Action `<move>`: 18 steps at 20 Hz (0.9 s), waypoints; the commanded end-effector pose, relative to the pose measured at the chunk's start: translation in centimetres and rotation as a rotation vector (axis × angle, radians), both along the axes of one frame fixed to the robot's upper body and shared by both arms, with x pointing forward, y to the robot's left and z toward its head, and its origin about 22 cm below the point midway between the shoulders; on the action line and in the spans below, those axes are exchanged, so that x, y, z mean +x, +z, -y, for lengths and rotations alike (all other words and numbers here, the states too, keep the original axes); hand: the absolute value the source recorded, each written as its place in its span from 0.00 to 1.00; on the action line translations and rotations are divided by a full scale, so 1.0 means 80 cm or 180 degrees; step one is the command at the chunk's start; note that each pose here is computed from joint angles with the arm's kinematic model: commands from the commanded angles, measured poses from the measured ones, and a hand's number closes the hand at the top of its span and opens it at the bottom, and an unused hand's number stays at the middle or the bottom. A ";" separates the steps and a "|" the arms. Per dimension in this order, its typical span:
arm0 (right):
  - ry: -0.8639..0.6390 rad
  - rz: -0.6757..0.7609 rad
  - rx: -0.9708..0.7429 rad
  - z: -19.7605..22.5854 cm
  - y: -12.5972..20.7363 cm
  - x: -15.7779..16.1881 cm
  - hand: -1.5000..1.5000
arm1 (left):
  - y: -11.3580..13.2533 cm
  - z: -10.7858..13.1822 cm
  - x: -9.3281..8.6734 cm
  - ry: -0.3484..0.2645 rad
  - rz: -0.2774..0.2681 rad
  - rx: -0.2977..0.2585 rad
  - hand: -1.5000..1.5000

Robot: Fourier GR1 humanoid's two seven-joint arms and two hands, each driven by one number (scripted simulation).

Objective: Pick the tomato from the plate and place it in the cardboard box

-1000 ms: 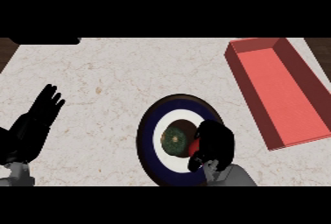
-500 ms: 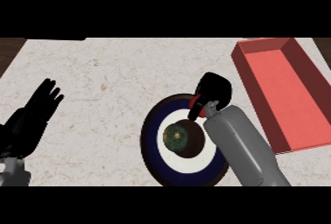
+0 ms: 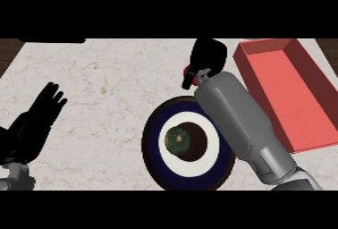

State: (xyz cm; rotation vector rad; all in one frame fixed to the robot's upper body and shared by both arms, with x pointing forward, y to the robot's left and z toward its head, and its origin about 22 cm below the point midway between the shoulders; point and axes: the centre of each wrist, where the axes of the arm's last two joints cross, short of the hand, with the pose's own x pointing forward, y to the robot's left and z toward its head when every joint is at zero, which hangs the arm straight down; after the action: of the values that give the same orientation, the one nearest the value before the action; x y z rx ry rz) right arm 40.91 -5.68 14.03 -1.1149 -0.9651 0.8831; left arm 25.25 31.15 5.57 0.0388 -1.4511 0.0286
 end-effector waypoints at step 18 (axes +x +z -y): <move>-0.1142 0.1454 -0.0302 0.050 0.196 0.010 1.00 | -0.003 -0.019 0.004 0.0085 -0.0010 -0.0032 0.50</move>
State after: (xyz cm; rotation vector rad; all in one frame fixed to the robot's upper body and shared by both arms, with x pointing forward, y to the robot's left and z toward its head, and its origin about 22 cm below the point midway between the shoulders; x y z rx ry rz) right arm 41.20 -8.02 27.95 -1.5180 -1.1484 0.4945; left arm 24.76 32.06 5.29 0.0544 -1.4364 0.0509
